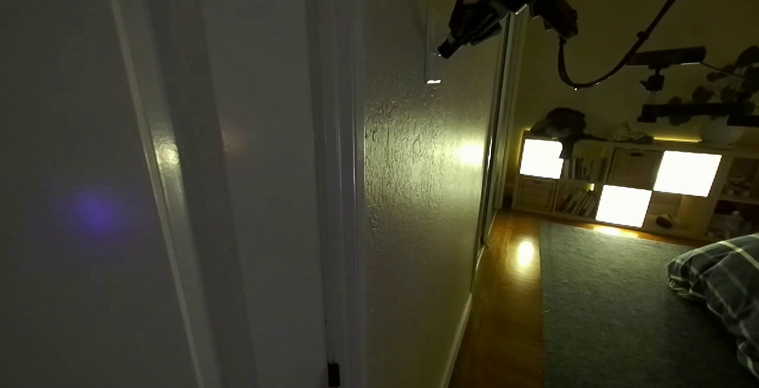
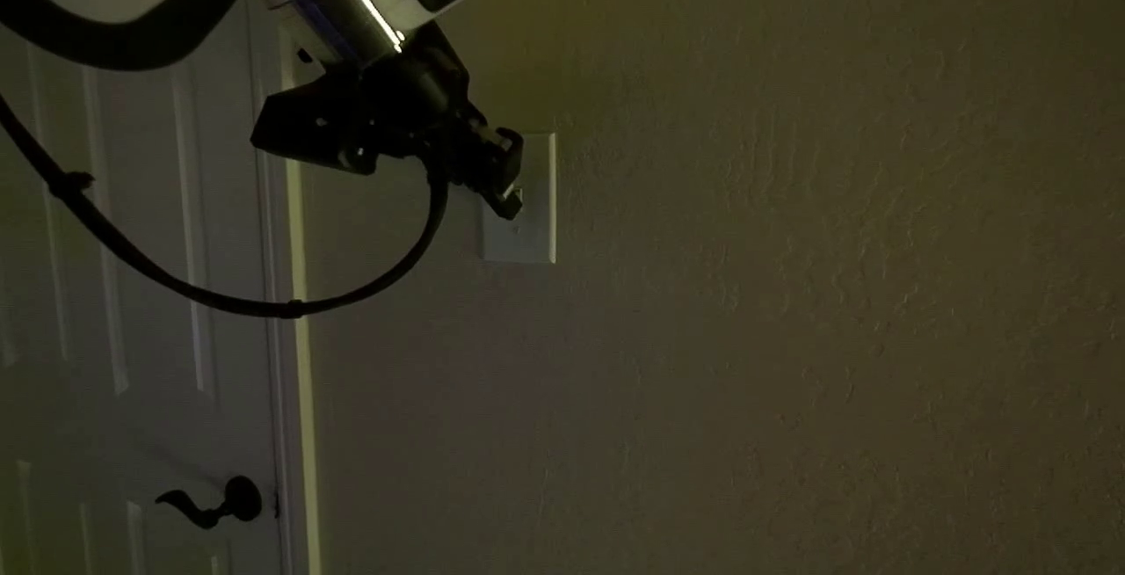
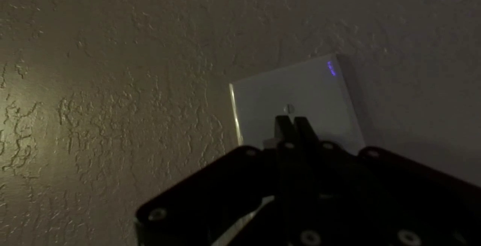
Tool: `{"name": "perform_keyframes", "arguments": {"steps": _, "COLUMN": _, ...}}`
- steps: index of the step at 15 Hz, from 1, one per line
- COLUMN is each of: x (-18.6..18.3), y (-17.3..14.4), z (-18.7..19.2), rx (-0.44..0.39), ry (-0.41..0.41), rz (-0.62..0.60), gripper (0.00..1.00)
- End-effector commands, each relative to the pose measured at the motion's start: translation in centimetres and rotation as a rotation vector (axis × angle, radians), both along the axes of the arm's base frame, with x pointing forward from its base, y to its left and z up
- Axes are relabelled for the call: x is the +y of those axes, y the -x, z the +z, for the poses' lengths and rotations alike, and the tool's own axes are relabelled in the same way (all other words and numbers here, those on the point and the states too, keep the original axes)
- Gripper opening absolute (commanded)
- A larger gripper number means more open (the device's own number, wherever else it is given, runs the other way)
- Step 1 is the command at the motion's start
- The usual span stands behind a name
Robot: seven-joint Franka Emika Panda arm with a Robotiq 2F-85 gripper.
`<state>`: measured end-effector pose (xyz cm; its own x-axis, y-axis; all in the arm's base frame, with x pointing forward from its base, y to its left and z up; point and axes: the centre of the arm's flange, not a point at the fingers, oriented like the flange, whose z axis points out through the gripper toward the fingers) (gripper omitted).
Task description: Flip the switch
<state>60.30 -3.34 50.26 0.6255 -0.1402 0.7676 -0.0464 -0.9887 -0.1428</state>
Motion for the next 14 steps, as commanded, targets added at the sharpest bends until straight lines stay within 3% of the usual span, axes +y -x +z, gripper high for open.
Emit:
{"name": "perform_keyframes", "arguments": {"steps": 1, "x": -0.5, "y": 1.5, "z": -1.7, "rx": 0.123, "ry": 0.047, "rz": -0.021, "gripper": 0.06}}
{"name": "perform_keyframes", "arguments": {"steps": 5, "x": -1.3, "y": 3.6, "z": -4.0, "rx": 0.329, "ry": 0.191, "rz": -0.025, "gripper": 0.06}}
{"name": "perform_keyframes", "arguments": {"steps": 11, "x": 0.1, "y": 5.6, "z": -6.3, "rx": 0.665, "ry": 0.295, "rz": -0.032, "gripper": 0.07}}
{"name": "perform_keyframes", "arguments": {"steps": 13, "x": 1.1, "y": 6.3, "z": -6.7, "rx": 0.745, "ry": 0.306, "rz": -0.023, "gripper": 0.23}}
{"name": "perform_keyframes", "arguments": {"steps": 14, "x": 1.4, "y": 6.7, "z": -6.9, "rx": 0.778, "ry": 0.309, "rz": -0.021, "gripper": 0.39}}
